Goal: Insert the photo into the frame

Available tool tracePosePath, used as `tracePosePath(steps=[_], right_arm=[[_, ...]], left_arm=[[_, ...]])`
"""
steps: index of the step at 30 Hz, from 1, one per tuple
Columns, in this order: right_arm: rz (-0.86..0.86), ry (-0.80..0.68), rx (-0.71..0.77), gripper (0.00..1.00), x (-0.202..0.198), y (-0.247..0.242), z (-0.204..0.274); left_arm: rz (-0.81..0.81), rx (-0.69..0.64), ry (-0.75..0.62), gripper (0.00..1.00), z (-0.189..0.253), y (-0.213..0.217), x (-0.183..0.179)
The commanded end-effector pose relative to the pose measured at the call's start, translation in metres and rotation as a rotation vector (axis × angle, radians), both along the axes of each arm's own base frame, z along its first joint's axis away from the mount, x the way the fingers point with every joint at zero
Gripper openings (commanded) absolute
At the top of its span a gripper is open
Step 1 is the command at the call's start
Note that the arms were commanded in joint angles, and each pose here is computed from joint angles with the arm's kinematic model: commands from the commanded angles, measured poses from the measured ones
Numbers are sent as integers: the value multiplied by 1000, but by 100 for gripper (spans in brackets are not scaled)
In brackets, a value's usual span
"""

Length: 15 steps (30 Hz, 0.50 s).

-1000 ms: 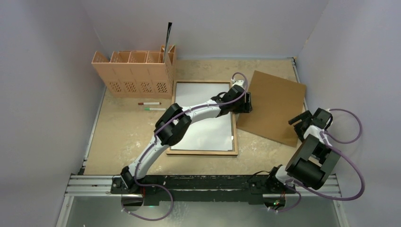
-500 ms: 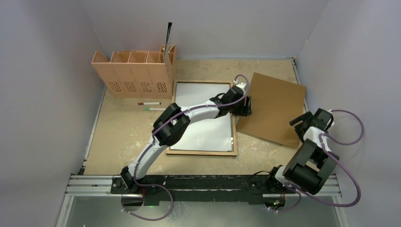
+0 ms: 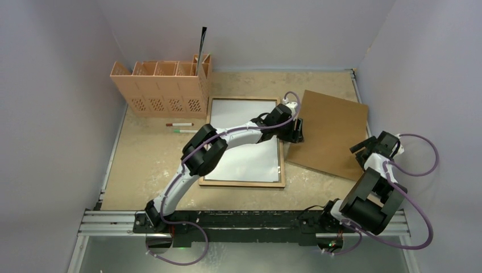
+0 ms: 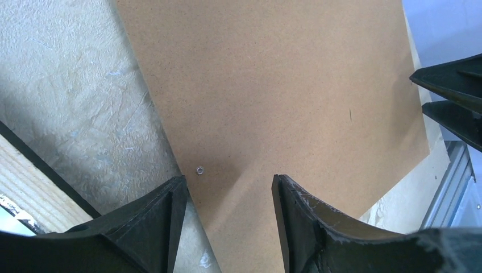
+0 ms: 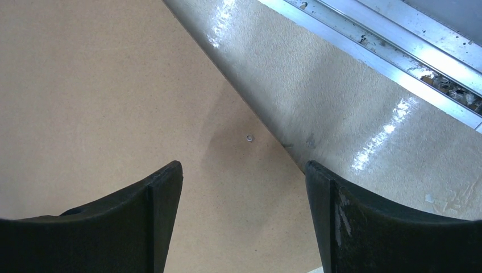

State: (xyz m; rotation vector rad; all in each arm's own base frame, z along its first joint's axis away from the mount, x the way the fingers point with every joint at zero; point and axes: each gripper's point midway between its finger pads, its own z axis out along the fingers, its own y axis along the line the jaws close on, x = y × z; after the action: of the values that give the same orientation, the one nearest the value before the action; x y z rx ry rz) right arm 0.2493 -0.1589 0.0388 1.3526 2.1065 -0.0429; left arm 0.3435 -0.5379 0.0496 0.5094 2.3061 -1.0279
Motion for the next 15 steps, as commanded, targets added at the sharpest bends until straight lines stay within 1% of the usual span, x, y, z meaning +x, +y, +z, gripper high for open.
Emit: tracePosePath(steps=[1,7,10,15], right_arm=[[64,-57,140,80,12,33,-6],[83,-65,162,80,11,40,-12],[104,-80,186,79,11,47,-12],[135,-117,245,75,8,69,-12]], left_arm=[[-190,-218,-63,57,100,-41,-50],[-153,-198,-77,56,108,-34,-47],[-98,-128,-75,56,99,-21,-42],[25,-28,-94,55,91,8,-31]])
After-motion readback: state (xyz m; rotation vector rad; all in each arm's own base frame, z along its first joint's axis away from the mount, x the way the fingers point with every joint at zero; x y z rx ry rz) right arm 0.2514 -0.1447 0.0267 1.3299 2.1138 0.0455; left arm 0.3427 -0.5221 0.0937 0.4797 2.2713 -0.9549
